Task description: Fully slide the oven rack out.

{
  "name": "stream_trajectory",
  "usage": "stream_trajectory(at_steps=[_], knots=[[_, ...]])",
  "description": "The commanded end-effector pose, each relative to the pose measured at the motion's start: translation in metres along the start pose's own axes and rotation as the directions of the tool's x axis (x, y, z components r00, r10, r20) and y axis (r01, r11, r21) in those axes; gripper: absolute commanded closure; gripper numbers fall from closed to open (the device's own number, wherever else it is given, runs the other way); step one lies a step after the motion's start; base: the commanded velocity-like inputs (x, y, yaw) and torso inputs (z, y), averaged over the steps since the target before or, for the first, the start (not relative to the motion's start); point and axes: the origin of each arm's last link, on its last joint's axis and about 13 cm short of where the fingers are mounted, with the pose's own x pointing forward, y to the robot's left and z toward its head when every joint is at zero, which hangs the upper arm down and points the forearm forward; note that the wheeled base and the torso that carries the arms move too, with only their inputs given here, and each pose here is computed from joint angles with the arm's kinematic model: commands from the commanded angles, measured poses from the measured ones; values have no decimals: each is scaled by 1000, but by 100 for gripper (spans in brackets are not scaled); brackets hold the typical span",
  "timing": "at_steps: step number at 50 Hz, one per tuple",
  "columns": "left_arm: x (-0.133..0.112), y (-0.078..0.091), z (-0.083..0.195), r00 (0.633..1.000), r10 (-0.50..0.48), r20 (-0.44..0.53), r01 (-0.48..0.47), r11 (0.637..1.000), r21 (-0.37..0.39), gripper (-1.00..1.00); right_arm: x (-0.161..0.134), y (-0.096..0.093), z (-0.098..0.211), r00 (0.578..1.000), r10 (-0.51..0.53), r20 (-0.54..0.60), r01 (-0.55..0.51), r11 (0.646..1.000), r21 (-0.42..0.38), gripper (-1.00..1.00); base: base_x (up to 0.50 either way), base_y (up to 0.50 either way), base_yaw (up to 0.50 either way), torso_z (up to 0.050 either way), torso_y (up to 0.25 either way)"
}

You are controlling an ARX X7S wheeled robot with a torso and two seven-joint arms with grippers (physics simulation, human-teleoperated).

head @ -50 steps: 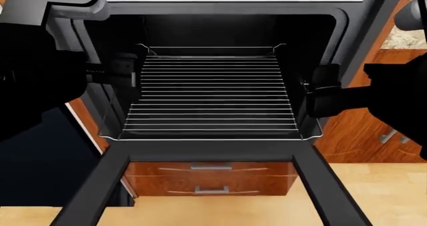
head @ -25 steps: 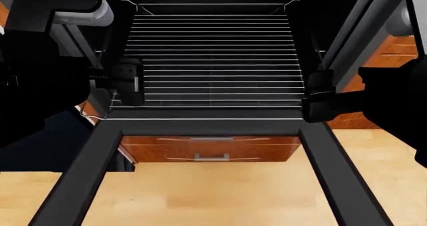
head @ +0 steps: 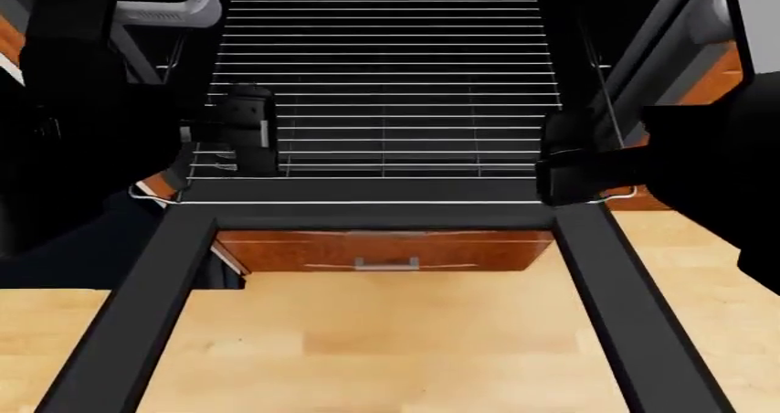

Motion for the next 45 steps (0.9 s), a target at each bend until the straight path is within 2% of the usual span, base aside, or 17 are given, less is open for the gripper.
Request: stream_trajectory(at_steps=[1,9,14,19,33,45], knots=[[19,-11,7,999,-3,40,3,1000,-9,-100,16,7,15,1000,23,9,-23,1000,-11,-100,0,0,0,0,0],[41,-18,7,999,-25,26,25,1000,-4,-100,41,17,16,999,48,-26,-49,999,-15,-100,0,0,0,0,0],[60,-23,3,999,-30,19,30,999,35,-100,63,22,13,997,62,-50,-62,998,-10,-100,0,0,0,0,0],[73,-26,4,999,-30,12,30,999,42,-100,79,27,7,996,57,-67,-57,998,-1,-100,0,0,0,0,0],[102,-27,14,999,11,41,-12,1000,21,-100,108,30,11,997,18,-68,-18,1000,-2,-100,0,0,0,0,0],[120,-30,6,999,28,30,-29,999,31,-100,128,35,1,994,3,-106,-4,1000,-9,-100,0,0,0,0,0]])
